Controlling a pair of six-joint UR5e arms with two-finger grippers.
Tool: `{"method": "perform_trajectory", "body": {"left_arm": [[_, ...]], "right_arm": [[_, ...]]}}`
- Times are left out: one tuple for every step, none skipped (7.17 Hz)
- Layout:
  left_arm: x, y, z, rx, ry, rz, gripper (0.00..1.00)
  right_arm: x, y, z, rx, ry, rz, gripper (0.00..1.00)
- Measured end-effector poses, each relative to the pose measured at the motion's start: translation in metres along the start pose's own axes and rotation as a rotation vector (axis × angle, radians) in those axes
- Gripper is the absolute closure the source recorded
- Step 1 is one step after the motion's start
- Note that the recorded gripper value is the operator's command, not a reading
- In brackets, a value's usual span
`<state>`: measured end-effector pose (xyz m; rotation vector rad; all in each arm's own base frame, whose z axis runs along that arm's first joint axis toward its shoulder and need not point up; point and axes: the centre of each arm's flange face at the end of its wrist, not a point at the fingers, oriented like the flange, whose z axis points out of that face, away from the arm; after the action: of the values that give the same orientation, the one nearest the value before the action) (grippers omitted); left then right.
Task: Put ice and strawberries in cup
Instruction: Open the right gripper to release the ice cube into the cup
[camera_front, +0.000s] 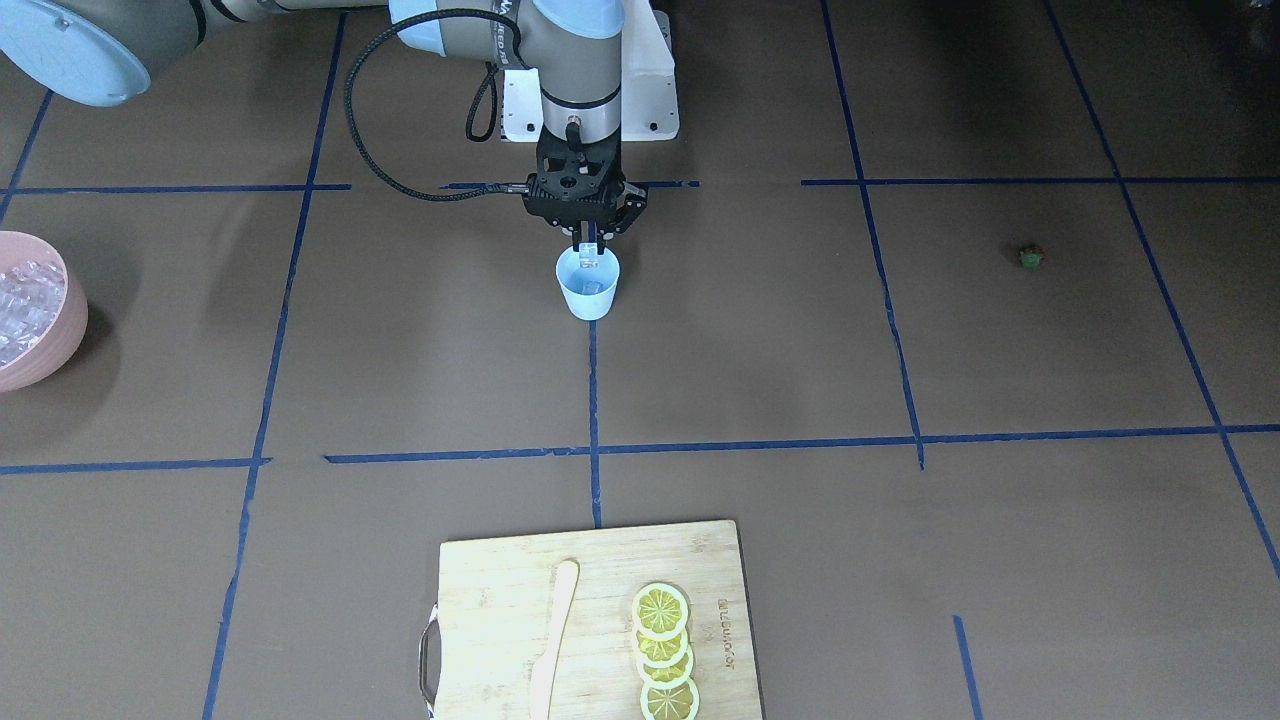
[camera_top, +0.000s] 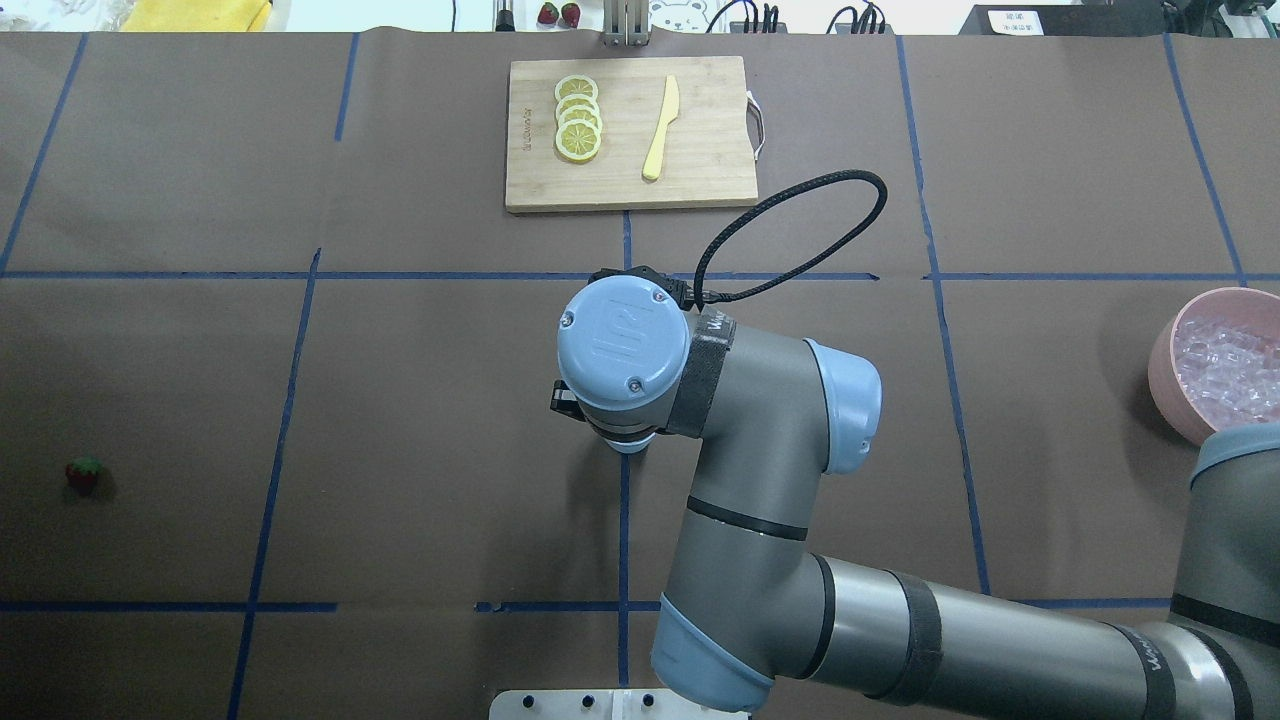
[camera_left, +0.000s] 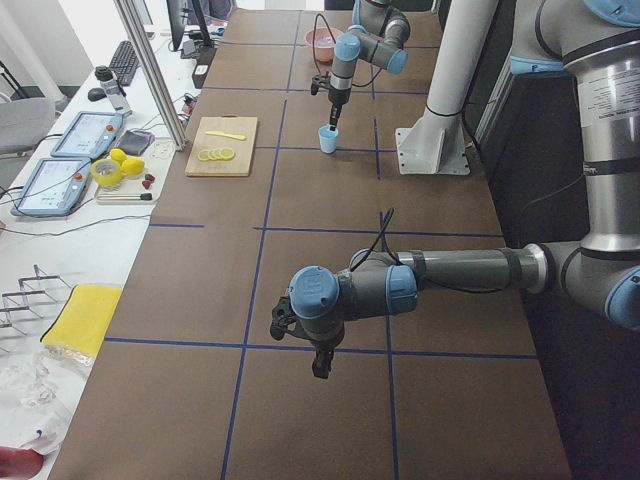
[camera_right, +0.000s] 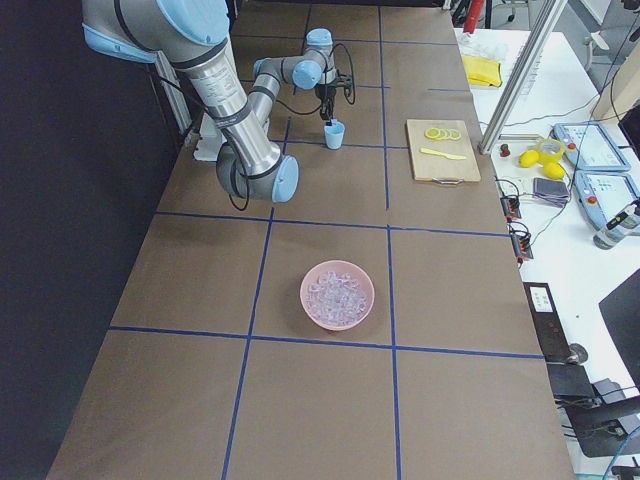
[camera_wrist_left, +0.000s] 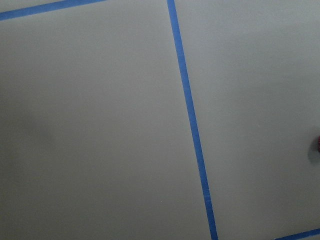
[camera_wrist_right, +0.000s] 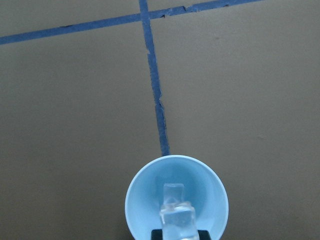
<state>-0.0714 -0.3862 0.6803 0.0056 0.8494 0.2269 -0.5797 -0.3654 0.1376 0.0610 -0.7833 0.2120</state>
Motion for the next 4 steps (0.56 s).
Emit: {"method": "perform_trajectory", "body": {"left_arm": [[0.000,0.000,0.000,0.000,0.001,0.000,0.00],[0.000,0.000,0.000,0.000,0.001,-0.001,0.00],[-0.001,0.000,0.001,-0.001,0.002,-0.002,0.00],[-0.001,0.000,0.001,-0.001,0.002,-0.002,0.00]], "right_arm": [[0.001,0.001,0.000,-0.001,-0.001,-0.006,0.00],[0.001,0.002,-0.002,-0.003,-0.005,-0.010,0.00],[0.001,0.002,-0.005,-0.002,-0.012,-0.012,0.00],[0.002,-0.003,-0.014,0.003,-0.027,-0.018,0.00]]}}
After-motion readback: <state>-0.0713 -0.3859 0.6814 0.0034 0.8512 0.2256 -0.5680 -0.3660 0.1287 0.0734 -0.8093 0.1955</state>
